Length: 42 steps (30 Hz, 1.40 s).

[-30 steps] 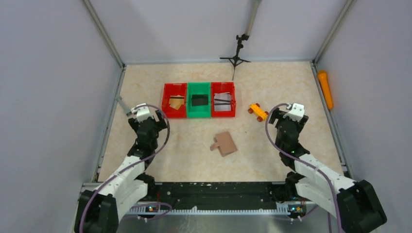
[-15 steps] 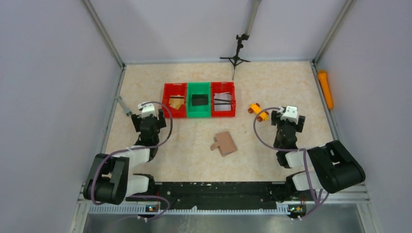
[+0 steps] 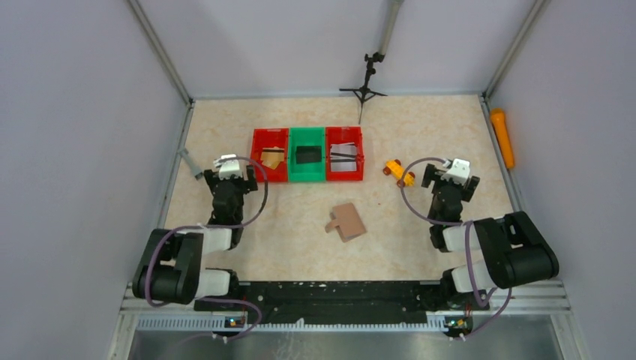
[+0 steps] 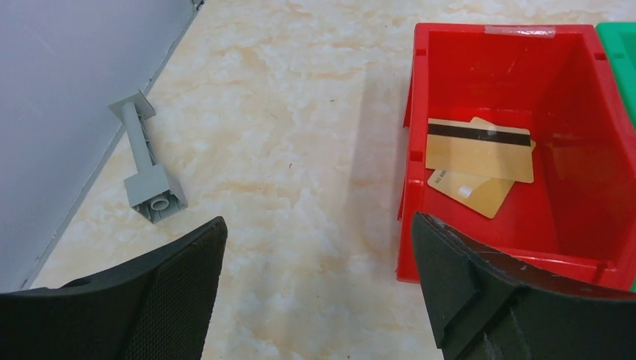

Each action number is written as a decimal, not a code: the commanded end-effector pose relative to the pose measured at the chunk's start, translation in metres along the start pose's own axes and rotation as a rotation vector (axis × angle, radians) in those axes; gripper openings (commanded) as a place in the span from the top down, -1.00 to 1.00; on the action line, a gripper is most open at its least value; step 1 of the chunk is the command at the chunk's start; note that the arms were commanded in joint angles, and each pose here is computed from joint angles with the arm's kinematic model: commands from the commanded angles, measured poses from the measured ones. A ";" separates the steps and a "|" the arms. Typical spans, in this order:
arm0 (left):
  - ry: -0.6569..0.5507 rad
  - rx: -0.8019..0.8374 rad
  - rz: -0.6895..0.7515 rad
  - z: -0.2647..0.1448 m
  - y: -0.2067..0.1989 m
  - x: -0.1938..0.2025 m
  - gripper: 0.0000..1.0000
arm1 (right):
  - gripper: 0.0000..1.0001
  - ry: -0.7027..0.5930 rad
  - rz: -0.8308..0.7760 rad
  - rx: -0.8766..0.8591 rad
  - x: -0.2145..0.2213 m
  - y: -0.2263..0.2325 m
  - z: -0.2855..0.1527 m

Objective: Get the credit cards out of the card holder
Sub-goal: Reset both arms

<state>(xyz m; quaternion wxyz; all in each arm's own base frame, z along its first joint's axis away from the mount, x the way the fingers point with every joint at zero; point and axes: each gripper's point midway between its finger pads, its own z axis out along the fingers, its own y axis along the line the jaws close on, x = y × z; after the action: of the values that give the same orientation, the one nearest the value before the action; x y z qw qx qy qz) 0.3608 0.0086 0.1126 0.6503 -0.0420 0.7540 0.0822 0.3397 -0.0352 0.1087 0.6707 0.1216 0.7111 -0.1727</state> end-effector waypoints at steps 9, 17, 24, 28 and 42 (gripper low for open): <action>-0.052 0.004 -0.048 0.023 0.012 0.002 -0.93 | -0.97 0.072 -0.006 0.043 -0.001 0.010 0.028; -0.097 -0.091 -0.107 0.014 0.029 -0.001 -0.97 | -0.97 0.057 0.125 -0.007 -0.003 0.000 0.028; -0.095 -0.102 -0.111 0.016 0.031 -0.002 -0.97 | -0.97 -0.002 0.076 -0.262 0.000 0.028 0.014; -0.064 -0.147 -0.132 0.023 0.037 0.001 -0.97 | -0.97 -0.025 0.028 -0.364 -0.002 0.042 0.006; -0.056 -0.139 -0.119 0.025 0.035 0.002 -0.97 | -0.97 -0.005 0.039 -0.339 0.001 0.040 0.011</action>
<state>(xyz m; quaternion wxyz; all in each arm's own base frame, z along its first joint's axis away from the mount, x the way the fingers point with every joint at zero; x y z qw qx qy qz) 0.3703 0.0451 0.0924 0.6505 -0.1171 0.7438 0.0992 0.3573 -0.0076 0.0881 0.6645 0.0299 0.7453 -0.0454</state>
